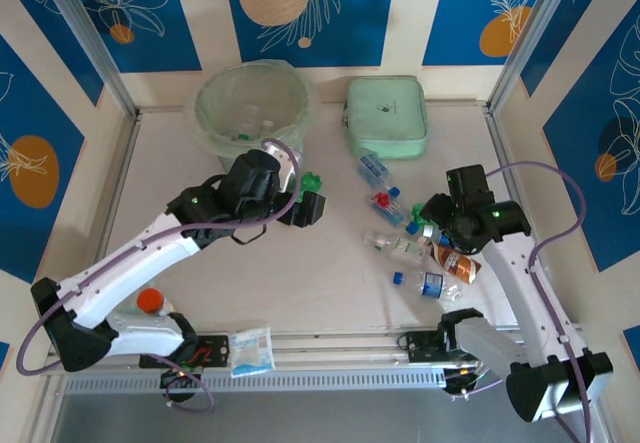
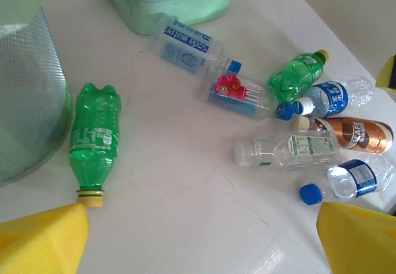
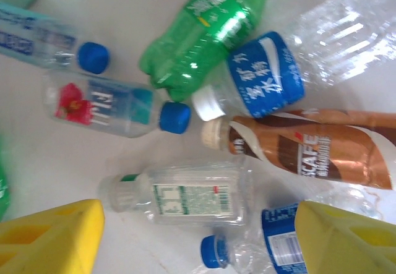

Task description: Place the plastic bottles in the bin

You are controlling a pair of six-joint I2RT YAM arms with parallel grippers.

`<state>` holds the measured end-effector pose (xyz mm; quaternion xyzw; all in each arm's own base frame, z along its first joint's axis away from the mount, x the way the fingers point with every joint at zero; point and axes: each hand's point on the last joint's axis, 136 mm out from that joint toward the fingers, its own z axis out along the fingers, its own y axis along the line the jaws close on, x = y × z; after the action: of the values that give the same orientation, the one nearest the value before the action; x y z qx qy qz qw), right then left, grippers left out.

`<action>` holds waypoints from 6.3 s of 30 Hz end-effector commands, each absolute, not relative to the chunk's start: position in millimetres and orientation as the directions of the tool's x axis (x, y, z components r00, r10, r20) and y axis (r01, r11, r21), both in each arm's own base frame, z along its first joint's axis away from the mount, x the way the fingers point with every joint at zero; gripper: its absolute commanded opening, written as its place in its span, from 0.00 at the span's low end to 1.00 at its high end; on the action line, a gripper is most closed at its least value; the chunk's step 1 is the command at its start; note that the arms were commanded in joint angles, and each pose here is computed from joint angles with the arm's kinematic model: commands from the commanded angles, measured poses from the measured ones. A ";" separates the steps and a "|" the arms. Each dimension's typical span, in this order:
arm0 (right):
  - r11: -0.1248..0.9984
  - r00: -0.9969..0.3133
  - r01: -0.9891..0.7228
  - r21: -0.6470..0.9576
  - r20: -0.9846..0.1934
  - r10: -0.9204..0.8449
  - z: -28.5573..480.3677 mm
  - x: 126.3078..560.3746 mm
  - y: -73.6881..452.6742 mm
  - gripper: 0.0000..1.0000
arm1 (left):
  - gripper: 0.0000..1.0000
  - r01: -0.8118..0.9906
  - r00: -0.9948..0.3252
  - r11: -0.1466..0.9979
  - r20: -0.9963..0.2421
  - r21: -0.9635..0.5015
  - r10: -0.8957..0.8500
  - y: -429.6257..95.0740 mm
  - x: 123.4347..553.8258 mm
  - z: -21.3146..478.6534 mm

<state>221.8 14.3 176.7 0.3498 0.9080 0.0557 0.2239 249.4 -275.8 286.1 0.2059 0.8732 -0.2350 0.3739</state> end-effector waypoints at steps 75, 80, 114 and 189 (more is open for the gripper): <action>0.988 -0.883 -0.153 0.010 -0.450 -0.132 100.8 425.9 180.6 0.46 | 0.93 0.452 -0.647 0.848 -0.756 -0.277 0.097 -238.8 235.7 294.7; 0.991 -0.857 -0.130 0.032 -0.506 -0.097 136.9 414.6 178.9 0.46 | 0.93 0.440 -0.634 0.858 -0.768 -0.266 0.088 -232.9 236.2 297.6; 0.843 -0.633 -0.405 0.355 -0.774 0.022 389.3 427.8 339.3 0.50 | 0.92 0.413 -0.655 0.874 -0.750 -0.254 0.092 -225.4 237.1 256.1; 0.814 -0.707 0.434 0.386 -0.413 0.574 216.4 225.7 29.1 0.80 | 0.91 0.997 -0.035 0.064 -0.493 0.041 0.869 -481.5 235.8 51.0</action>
<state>233.5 25.9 220.3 0.2728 0.9123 0.1209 0.2803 232.6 -480.7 58.7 0.6554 0.7064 -0.1660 0.2094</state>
